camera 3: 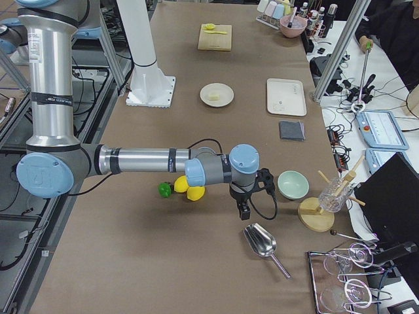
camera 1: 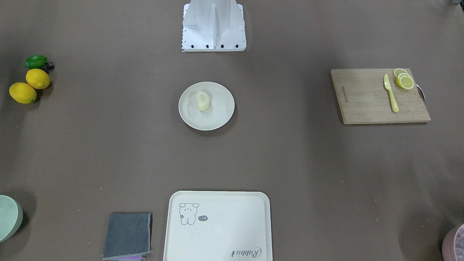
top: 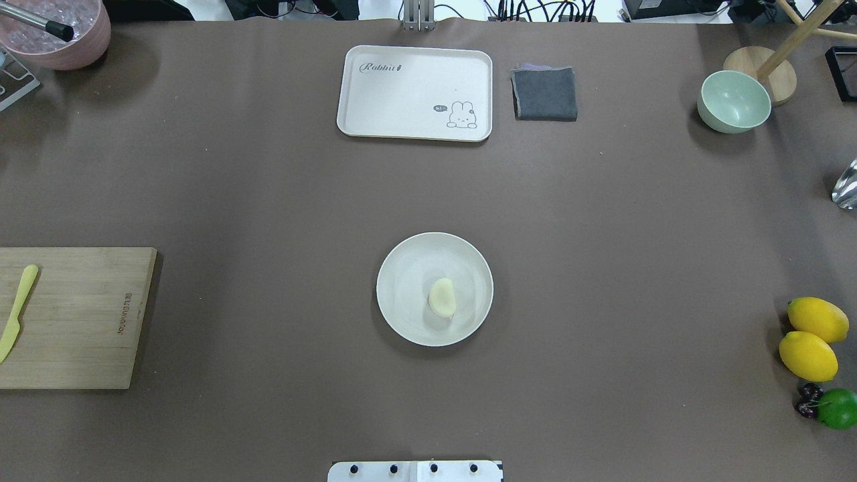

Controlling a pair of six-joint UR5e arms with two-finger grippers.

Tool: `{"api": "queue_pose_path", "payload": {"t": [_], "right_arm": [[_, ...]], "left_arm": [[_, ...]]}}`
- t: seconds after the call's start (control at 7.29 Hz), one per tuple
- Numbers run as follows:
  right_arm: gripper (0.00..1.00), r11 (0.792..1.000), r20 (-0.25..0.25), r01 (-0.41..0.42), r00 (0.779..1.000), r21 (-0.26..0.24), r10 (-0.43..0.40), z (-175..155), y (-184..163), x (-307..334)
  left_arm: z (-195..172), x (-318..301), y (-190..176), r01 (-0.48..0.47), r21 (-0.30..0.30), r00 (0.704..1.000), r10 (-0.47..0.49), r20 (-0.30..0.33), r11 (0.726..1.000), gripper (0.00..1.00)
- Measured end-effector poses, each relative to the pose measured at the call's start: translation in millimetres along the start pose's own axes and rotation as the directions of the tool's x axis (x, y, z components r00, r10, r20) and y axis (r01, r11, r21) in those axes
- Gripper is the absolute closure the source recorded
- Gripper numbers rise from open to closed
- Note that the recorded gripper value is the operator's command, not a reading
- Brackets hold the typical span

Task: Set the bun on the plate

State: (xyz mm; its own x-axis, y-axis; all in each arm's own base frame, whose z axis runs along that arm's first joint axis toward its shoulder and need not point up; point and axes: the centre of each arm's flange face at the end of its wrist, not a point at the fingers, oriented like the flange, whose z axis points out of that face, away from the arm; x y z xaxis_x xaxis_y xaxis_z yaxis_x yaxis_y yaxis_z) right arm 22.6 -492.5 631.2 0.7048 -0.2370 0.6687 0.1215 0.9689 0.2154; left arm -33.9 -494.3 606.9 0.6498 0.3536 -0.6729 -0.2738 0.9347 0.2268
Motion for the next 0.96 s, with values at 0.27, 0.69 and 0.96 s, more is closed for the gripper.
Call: {"api": "queue_pose_path", "payload": {"t": [0.27, 0.69, 0.96], "right_arm": [[0.0, 1.0, -0.006, -0.001, 1.0, -0.001, 0.001, 1, -1, 2], [0.0, 1.0, -0.004, -0.003, 1.0, -0.001, 0.003, 0, -1, 1], [0.0, 1.0, 0.002, -0.009, 1.0, 0.009, 0.009, -6, -1, 2]], "left_arm": [[-8, 7, -4, -0.021, 0.02, 1.0, 0.021, 0.005, 1.0, 0.02], [-17, 16, -4, -0.038, 0.035, 0.999, 0.037, 0.014, 0.999, 0.02], [-17, 17, -6, -0.041, 0.034, 0.999, 0.041, 0.016, 0.999, 0.02]]}}
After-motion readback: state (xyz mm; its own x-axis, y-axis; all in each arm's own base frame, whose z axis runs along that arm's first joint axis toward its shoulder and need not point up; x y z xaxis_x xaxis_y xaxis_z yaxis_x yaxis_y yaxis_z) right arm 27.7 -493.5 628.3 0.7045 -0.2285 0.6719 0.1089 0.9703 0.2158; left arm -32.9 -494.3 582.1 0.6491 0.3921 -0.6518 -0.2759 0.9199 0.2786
